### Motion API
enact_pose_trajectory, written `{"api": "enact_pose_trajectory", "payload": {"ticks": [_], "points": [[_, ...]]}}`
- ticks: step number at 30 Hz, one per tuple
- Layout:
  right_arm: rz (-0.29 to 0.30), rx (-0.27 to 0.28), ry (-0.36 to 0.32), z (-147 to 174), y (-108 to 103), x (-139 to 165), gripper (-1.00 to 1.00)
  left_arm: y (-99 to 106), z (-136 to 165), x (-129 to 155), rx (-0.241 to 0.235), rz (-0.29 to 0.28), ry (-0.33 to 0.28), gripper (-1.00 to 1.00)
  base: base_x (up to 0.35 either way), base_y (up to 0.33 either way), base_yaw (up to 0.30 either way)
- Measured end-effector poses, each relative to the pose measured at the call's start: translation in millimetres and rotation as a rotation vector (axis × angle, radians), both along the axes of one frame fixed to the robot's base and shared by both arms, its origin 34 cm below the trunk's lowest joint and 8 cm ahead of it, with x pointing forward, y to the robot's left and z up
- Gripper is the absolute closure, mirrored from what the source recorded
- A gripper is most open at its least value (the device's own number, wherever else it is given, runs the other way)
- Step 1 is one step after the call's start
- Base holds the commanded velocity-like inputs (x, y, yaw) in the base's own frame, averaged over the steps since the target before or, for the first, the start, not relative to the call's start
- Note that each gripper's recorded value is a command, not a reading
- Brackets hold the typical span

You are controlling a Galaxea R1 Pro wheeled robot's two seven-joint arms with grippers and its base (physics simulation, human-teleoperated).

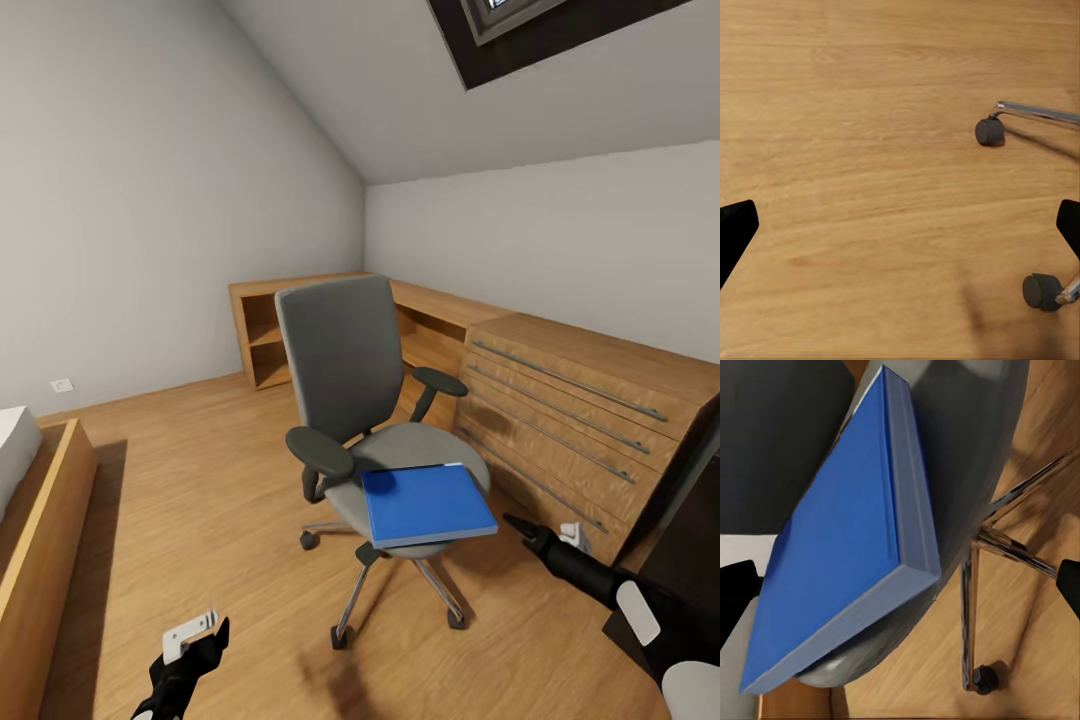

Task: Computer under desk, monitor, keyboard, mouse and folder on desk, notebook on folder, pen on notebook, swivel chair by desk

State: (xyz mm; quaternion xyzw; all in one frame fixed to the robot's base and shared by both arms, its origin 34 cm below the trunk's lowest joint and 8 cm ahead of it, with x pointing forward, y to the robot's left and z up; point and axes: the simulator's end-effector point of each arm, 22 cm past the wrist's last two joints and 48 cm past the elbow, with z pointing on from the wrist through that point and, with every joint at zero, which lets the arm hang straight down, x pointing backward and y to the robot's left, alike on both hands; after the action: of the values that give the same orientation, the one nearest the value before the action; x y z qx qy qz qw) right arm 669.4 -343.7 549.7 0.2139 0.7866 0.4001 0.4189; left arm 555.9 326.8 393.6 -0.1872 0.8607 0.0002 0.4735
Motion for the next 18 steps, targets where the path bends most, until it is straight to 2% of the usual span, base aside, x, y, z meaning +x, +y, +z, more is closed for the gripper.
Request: {"api": "enact_pose_trajectory", "payload": {"ticks": [18], "points": [[0.017, 0.051, -0.005, -8.7, 7.1, -7.4, -1.00, -3.0, -13.3, -6.8, -0.006, 0.000, 0.016, -1.00, 0.000, 0.000, 0.000]]}}
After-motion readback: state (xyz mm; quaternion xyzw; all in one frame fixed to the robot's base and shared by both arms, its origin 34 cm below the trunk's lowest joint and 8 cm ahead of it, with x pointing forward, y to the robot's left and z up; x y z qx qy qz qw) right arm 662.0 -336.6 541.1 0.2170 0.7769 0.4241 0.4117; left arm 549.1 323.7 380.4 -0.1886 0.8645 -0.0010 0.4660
